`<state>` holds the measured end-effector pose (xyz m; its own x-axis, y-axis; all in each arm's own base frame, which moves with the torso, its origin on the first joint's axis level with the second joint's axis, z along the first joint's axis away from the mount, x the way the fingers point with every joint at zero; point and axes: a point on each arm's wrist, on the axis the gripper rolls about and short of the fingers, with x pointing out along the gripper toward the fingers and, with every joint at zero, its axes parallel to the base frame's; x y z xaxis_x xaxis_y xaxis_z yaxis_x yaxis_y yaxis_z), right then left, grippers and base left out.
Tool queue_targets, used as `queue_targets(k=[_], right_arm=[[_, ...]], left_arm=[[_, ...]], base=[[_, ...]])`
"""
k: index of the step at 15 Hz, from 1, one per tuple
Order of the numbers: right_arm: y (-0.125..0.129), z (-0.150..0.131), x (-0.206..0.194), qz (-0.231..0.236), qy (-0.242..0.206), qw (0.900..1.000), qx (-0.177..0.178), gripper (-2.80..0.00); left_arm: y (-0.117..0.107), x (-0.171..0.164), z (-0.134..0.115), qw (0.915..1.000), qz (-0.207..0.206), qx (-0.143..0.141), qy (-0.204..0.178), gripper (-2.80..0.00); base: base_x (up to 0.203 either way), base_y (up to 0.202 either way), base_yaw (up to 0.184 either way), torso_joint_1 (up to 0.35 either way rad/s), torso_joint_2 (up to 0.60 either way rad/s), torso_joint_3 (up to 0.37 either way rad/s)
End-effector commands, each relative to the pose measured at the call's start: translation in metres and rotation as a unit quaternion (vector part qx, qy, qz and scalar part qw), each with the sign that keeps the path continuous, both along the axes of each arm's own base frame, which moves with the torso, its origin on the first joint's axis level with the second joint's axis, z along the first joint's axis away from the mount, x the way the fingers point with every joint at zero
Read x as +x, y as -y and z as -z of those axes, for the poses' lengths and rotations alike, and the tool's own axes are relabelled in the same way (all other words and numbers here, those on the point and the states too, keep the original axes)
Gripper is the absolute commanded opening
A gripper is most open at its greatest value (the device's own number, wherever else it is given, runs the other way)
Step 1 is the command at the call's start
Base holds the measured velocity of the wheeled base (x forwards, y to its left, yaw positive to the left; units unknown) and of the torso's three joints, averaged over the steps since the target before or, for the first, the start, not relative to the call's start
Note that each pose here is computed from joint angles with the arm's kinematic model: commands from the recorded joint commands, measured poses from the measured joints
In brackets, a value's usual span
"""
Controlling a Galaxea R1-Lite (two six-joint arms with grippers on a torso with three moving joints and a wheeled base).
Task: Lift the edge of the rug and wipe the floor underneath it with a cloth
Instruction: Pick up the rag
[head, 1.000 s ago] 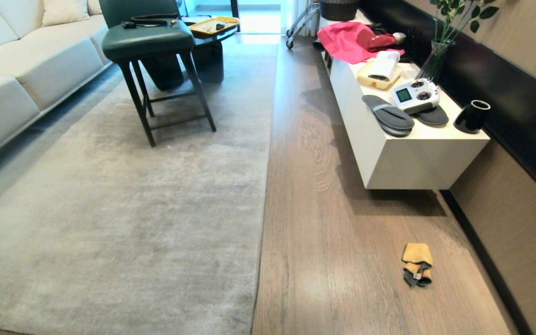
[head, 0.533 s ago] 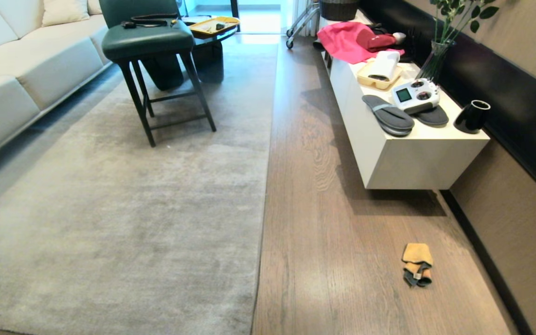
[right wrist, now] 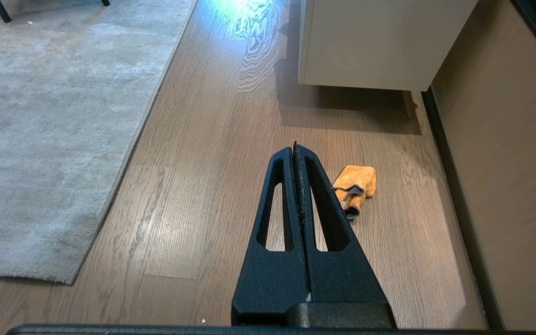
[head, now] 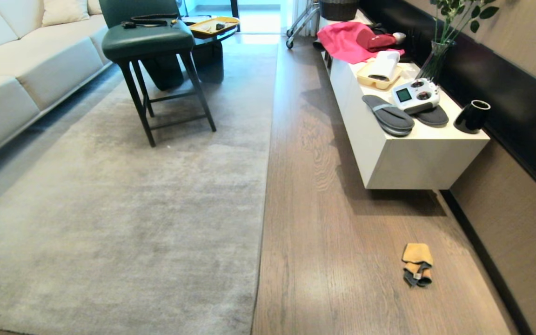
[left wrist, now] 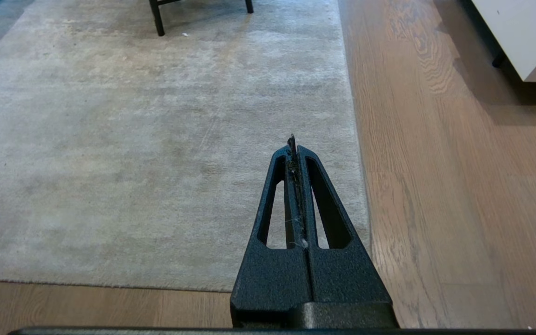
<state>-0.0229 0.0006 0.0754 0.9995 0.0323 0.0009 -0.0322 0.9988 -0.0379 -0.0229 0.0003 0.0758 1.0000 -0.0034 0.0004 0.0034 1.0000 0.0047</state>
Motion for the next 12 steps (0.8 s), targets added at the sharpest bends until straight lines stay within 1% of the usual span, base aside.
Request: queue_targets(k=[1,12], right_arm=[[0.0,-0.0001,0.0001,-0.001,0.0,1.0,0.0,-2.8],[0.0,-0.0001,0.0001,-0.001,0.0,1.0,0.0,-2.8]], left_arm=[[0.0,0.0,0.0001,1.0,0.0,0.0,0.0,-2.8],[0.0,0.0,0.0002,1.0,0.0,-0.001,-0.001,-2.8]], base=[[0.0,0.0,0.0,0.0,0.0,0.0],[0.0,0.0,0.0,0.0,0.0,0.0]])
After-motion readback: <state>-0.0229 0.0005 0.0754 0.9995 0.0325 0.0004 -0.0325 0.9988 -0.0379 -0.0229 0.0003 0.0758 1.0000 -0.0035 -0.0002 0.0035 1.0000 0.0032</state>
